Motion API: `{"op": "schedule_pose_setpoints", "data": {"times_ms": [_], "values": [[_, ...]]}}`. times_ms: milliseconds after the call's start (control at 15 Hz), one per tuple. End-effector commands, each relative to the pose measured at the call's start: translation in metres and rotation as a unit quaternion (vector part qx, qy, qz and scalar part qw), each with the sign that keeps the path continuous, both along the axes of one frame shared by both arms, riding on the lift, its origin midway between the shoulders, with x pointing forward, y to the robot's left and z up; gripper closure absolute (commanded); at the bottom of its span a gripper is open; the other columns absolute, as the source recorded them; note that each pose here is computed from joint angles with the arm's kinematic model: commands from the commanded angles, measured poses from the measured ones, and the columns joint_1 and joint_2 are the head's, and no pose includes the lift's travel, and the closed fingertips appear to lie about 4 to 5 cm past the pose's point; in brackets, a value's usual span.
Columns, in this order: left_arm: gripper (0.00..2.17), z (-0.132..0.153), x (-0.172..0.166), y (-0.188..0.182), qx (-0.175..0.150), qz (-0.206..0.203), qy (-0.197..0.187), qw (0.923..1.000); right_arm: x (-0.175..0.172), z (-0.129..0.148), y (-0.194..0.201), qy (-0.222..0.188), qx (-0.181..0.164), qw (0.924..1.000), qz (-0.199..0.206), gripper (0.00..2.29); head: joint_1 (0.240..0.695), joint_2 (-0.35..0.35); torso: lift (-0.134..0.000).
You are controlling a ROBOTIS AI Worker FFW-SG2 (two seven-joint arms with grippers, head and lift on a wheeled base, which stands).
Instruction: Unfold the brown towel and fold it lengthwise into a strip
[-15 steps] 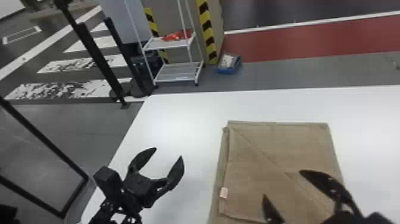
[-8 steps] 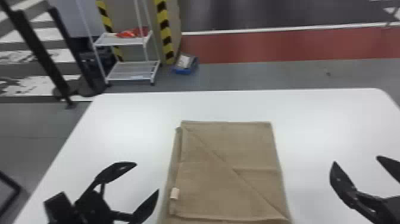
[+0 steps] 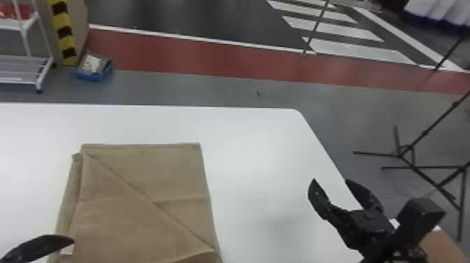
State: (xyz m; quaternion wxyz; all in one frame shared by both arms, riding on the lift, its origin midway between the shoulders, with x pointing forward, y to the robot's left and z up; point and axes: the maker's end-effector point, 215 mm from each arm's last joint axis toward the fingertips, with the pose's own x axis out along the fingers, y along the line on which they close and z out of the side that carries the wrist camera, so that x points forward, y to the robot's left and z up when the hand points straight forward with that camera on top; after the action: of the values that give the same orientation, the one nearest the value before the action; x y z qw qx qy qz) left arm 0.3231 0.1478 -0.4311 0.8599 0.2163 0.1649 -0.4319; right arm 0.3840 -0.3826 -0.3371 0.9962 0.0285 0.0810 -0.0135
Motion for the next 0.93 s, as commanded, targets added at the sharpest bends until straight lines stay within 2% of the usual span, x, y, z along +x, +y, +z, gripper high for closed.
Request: {"op": "schedule_pose_setpoints", "data": {"times_ms": [0,200,600,667,867], "values": [[0.21,-0.014,-0.003,-0.002,0.018,0.000,0.017,0.9997,-0.005,-0.002,-0.022,0.001,0.012,0.9998,-0.016,0.07,0.695,-0.350,-0.121],[0.21,-0.016,0.001,-0.006,0.025,0.008,0.010,0.9996,-0.007,-0.005,-0.029,0.003,0.018,0.9996,-0.020,0.07,0.695,-0.350,-0.121],[0.21,-0.036,0.010,-0.006,0.085,0.032,0.000,0.9959,-0.005,-0.005,-0.029,-0.001,0.025,0.9995,-0.019,0.07,0.695,-0.350,-0.121],[0.21,-0.040,0.011,0.000,0.089,0.044,0.004,0.9950,-0.005,-0.006,-0.030,-0.001,0.027,0.9994,-0.020,0.07,0.695,-0.350,-0.121],[0.27,-0.034,0.023,0.009,0.093,0.079,-0.020,0.9923,-0.004,-0.006,-0.028,-0.002,0.031,0.9994,-0.016,0.07,0.695,-0.350,-0.121]]}}
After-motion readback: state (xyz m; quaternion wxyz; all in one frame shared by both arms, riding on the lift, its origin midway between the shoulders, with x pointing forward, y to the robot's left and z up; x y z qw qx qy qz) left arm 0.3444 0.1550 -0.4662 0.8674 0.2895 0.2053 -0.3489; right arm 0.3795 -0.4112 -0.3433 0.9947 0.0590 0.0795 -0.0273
